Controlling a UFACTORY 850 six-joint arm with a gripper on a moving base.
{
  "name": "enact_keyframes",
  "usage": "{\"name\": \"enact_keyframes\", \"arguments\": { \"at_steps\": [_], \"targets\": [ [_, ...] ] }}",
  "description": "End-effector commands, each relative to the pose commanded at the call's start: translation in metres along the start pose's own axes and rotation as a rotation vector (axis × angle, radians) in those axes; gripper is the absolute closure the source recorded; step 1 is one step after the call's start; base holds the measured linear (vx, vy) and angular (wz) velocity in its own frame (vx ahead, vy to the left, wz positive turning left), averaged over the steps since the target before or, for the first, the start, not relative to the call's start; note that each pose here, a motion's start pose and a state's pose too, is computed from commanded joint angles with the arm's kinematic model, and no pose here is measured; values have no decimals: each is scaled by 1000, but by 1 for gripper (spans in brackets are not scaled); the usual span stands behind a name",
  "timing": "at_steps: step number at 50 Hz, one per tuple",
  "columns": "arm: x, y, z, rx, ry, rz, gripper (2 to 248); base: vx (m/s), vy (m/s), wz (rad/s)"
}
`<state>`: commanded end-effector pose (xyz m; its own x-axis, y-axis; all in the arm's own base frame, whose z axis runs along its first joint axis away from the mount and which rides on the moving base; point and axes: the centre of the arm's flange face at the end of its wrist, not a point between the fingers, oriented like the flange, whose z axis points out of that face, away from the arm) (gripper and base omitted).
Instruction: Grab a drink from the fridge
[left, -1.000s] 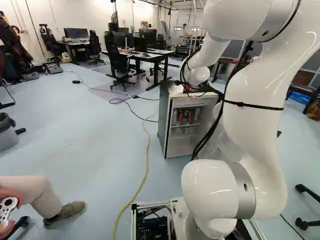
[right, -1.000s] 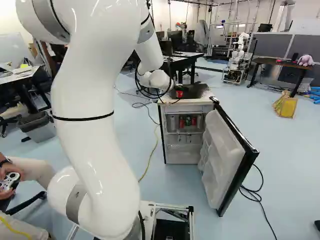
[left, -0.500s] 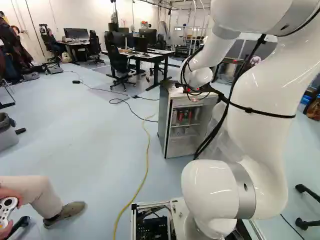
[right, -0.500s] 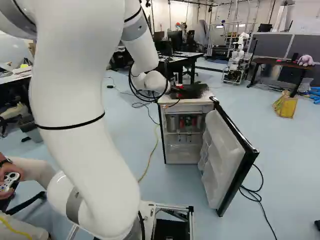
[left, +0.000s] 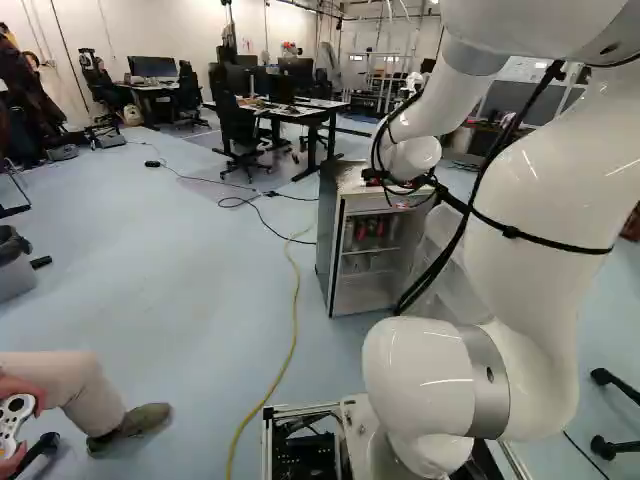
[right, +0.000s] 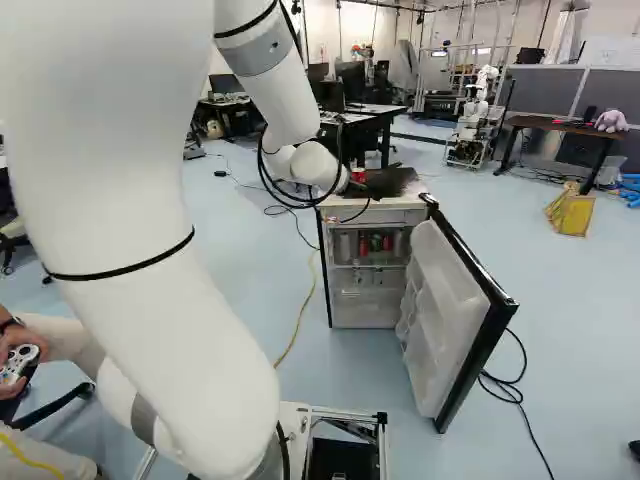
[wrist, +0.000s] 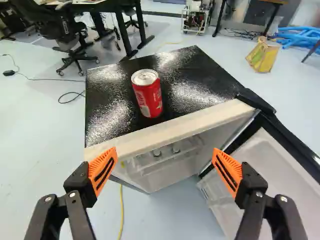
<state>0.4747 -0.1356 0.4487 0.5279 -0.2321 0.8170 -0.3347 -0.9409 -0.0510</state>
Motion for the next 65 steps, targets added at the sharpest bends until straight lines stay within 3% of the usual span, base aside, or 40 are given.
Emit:
{"name": "enact_keyframes", "arguments": {
  "at_steps": [47, 65],
  "targets": [
    [9, 75, -52, -121, -177, 142, 3, 0, 0, 0],
    [25, 101, -64, -162, -167, 181, 3, 0, 0, 0]
  ]
}}
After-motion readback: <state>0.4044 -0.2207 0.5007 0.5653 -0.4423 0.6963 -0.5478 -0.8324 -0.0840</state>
